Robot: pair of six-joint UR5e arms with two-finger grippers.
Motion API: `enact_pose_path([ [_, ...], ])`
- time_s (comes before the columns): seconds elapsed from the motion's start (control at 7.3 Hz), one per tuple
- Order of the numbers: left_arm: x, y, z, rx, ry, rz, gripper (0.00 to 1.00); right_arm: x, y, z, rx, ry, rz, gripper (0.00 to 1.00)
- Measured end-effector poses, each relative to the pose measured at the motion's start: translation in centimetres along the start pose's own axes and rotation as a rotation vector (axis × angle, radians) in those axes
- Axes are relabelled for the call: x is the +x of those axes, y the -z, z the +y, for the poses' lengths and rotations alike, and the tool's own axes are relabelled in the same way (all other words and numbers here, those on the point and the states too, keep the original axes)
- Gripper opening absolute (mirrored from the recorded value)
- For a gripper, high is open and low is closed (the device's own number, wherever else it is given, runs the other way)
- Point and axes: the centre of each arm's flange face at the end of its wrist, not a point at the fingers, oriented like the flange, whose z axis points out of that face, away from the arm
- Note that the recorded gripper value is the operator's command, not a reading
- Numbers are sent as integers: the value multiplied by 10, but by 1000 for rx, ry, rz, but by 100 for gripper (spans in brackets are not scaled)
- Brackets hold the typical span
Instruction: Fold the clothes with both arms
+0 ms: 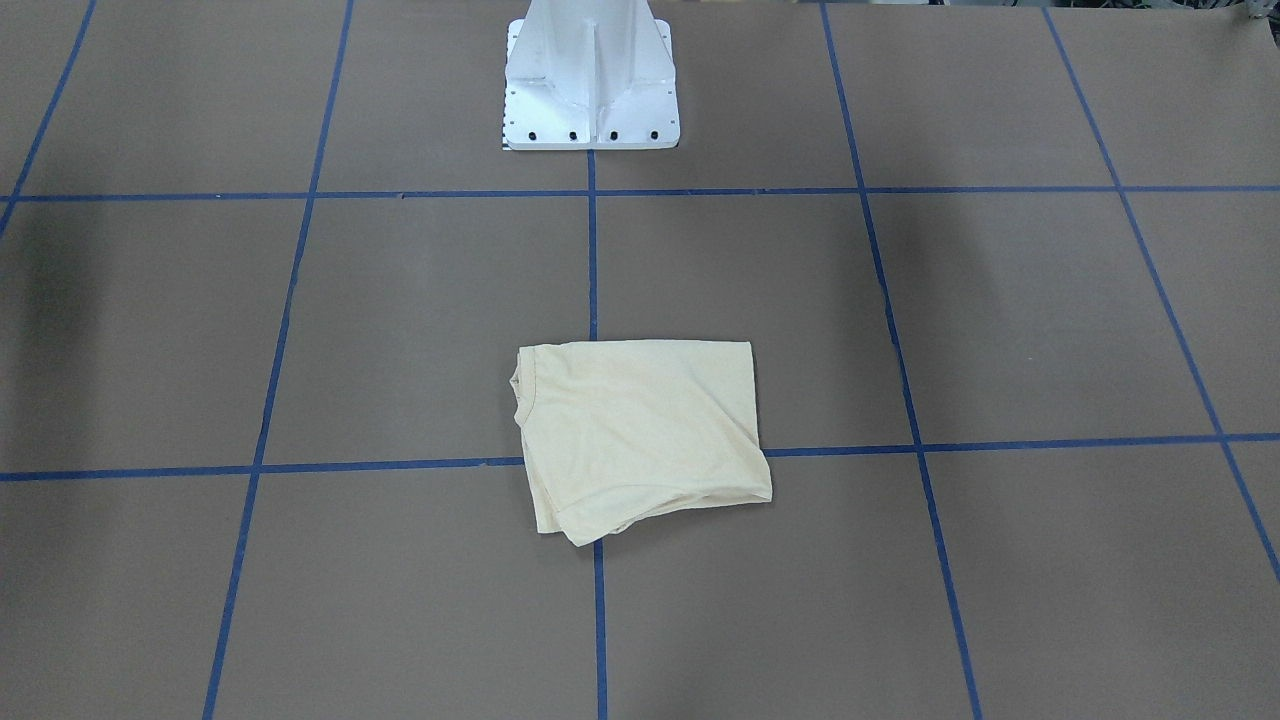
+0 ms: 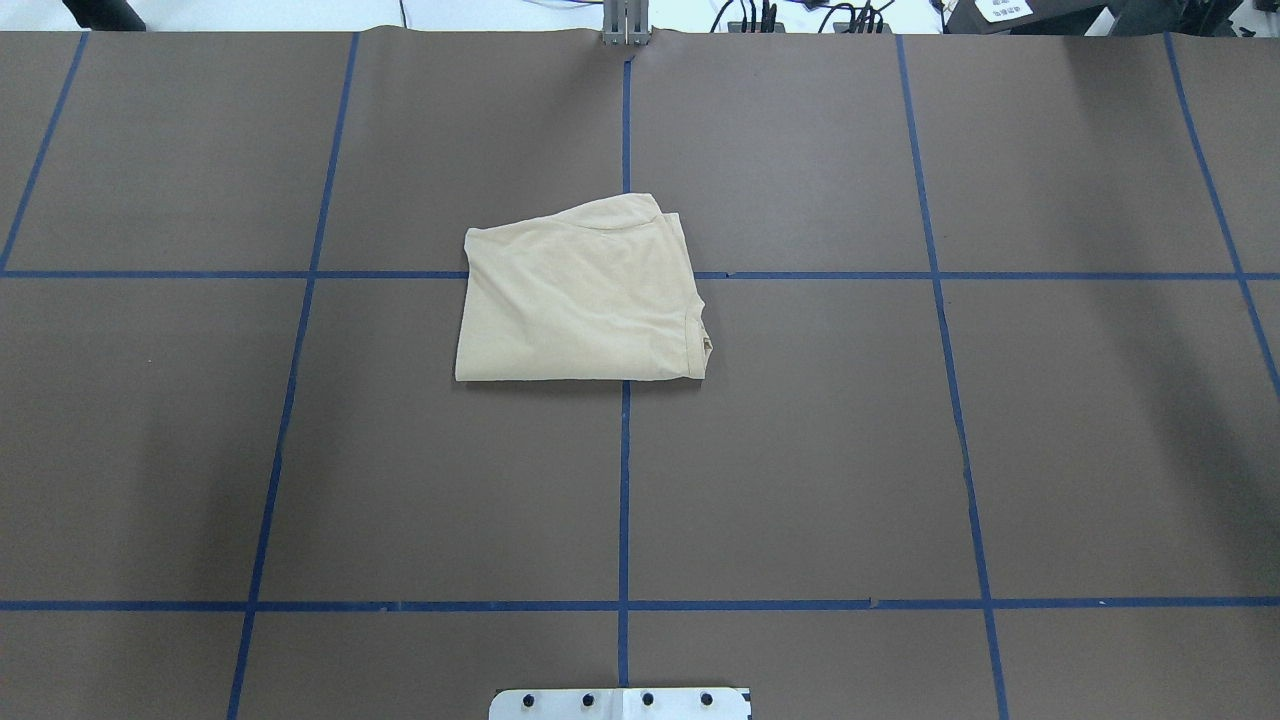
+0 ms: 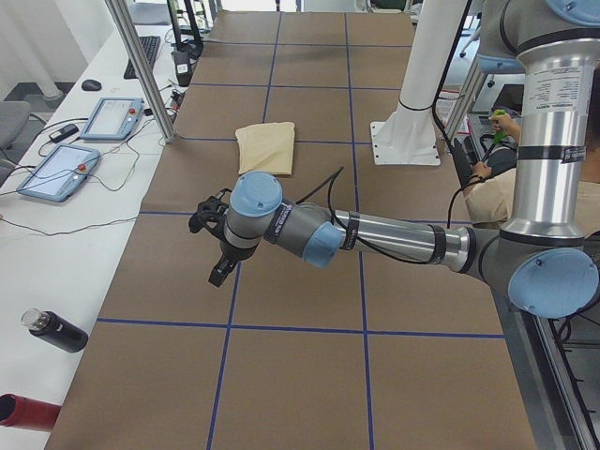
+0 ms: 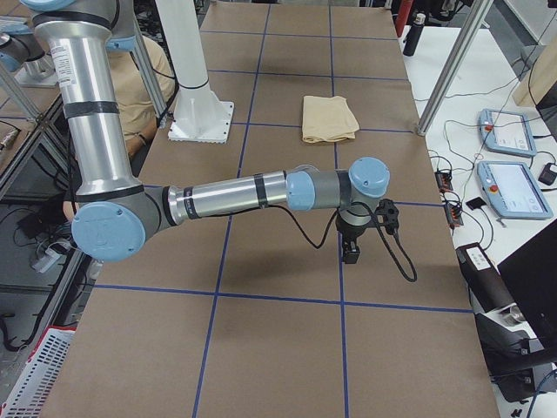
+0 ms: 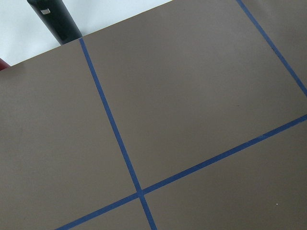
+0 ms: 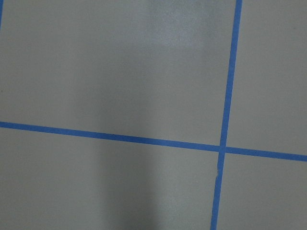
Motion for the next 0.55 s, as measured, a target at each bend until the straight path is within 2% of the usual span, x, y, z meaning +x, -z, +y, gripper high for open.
enact_pose_path([
  [0.55, 10, 8, 24, 7, -6, -2, 100, -2, 2, 0, 4, 3, -3, 100],
])
